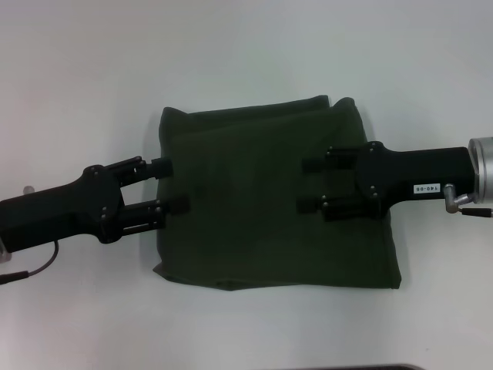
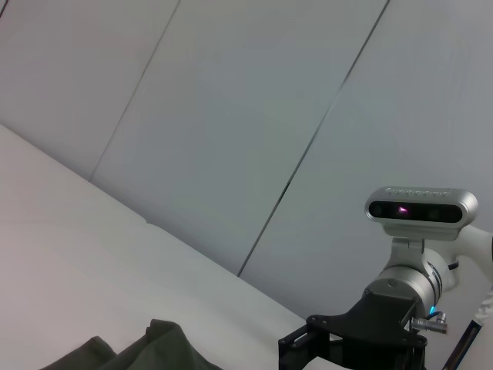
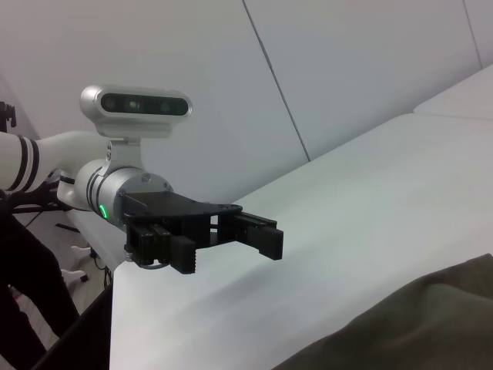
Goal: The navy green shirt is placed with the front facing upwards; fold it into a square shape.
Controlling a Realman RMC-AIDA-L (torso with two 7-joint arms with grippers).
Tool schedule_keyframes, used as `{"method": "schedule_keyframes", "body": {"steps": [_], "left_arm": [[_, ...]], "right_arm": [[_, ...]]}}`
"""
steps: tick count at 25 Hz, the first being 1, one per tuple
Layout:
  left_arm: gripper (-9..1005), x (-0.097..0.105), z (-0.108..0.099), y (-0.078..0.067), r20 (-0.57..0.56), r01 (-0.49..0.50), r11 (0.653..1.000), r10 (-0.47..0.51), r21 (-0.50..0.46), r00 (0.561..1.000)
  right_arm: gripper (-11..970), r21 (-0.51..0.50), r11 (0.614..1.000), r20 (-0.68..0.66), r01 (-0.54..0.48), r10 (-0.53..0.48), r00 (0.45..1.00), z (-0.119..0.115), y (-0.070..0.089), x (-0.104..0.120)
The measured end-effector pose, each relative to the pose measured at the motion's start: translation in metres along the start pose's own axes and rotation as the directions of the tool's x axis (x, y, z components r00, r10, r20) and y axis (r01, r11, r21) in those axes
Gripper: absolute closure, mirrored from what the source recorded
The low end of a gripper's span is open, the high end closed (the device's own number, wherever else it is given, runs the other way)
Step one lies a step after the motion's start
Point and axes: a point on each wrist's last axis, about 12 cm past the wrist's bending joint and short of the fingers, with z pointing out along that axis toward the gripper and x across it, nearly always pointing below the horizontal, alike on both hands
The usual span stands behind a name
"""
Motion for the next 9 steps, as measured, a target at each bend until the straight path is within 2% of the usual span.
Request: {"method": "schedule_keyframes", "body": {"steps": [9], "left_arm": [[215,0.0001,-0.0006,0.0000,0.000,-0.001,1.000,0.001,-0.002,1.000]], "right_arm": [[139,0.000,1.000,0.000,0.000,0.000,1.000,0.0000,0.0000,0.0000]]}}
